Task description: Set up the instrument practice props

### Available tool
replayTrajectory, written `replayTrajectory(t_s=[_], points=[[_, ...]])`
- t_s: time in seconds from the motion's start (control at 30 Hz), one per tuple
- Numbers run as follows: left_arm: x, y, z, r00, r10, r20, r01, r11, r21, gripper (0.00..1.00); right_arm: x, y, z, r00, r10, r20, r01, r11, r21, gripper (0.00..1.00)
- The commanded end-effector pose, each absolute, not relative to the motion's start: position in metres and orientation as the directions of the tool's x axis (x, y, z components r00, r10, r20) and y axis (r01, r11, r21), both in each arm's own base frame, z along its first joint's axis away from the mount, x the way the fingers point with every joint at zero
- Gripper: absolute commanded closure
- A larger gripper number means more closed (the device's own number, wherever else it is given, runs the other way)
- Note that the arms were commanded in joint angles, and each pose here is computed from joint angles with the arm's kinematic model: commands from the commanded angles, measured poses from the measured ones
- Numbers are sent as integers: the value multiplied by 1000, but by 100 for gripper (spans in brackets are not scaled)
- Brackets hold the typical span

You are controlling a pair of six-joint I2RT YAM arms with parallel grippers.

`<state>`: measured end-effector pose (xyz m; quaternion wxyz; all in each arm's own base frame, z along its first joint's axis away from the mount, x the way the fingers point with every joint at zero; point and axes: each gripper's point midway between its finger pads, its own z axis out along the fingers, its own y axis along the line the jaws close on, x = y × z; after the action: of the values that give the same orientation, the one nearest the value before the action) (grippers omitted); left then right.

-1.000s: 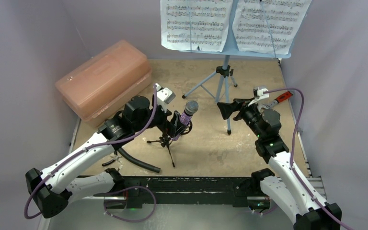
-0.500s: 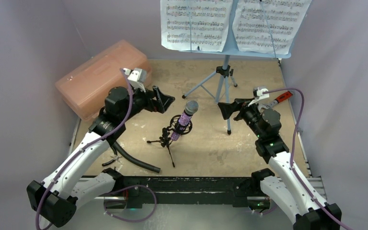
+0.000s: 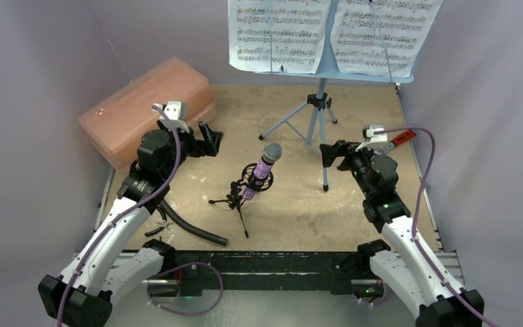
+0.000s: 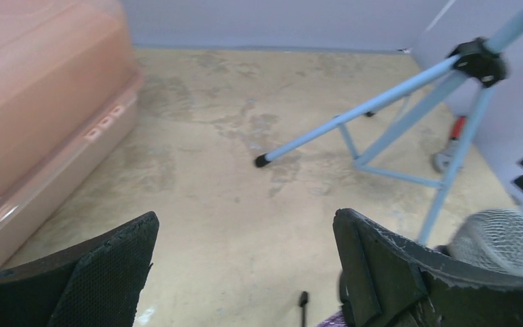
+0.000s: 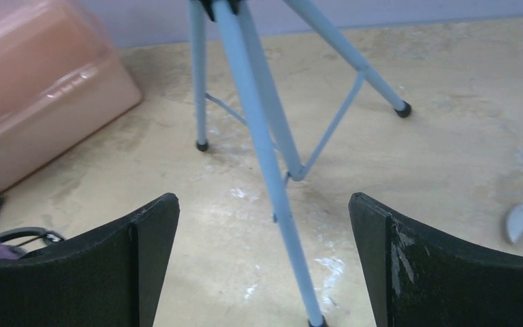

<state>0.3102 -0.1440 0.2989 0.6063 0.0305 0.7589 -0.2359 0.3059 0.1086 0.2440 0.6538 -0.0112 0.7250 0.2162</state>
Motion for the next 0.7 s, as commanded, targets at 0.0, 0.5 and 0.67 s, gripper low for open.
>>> replayTrajectory(t_s=[0.0, 0.5, 0.67], points=[[319, -105, 281, -173, -180, -968, 175, 962, -210, 0, 314, 77, 234, -97, 189, -977, -157, 967, 202, 3], [326, -55, 232, -21, -128, -992, -61, 990, -126, 1, 307, 31, 176, -93, 129, -987, 74, 990, 123, 7], [332, -48, 210, -74, -31, -997, -95, 995, -24, 0, 305, 16, 158, -87, 142, -986, 162, 979, 126, 3]])
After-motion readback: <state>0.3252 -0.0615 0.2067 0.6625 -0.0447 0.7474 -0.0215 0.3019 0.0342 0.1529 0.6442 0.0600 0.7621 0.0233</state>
